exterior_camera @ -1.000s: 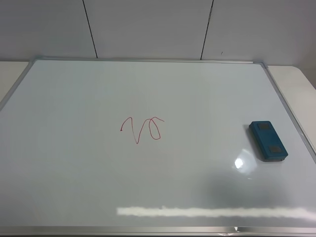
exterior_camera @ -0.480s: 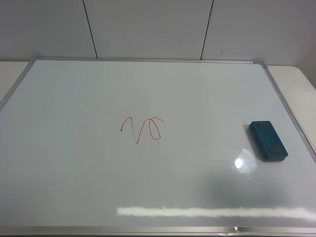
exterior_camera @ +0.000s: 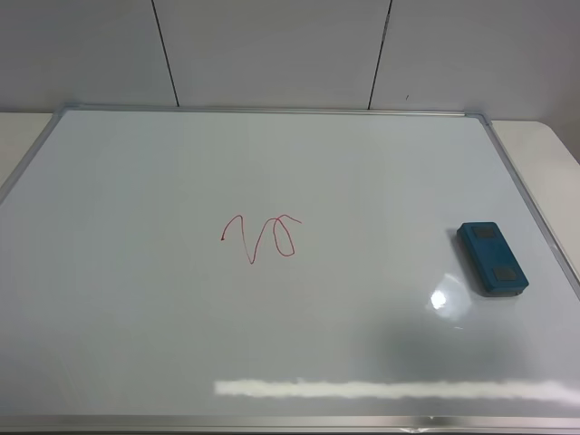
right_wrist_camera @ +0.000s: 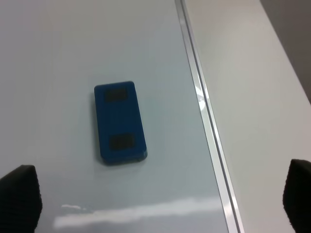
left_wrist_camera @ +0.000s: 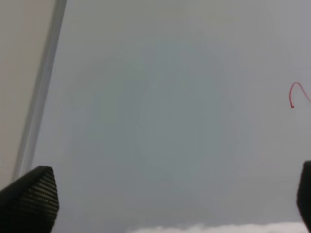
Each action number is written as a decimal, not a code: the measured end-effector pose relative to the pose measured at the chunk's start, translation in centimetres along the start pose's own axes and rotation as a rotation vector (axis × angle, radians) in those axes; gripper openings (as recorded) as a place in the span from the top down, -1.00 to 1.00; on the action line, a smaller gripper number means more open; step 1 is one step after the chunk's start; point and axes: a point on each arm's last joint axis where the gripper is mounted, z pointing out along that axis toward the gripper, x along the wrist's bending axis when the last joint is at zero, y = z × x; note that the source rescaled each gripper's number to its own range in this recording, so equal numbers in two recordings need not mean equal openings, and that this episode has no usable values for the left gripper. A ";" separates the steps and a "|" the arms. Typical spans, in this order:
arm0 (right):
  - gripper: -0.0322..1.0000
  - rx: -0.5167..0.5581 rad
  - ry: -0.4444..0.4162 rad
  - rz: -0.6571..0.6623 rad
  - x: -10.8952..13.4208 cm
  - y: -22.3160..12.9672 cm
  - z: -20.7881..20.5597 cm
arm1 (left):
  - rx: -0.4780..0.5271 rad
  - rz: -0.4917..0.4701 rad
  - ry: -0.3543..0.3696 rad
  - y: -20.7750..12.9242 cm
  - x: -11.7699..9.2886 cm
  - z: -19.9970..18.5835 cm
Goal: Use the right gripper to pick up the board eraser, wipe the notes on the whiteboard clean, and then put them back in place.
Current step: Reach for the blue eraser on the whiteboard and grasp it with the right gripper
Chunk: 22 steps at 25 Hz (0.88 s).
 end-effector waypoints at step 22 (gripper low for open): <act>-1.00 0.261 0.002 -0.012 0.4 8.0 5.9 | 0.000 0.000 0.000 0.0 0.0 0.0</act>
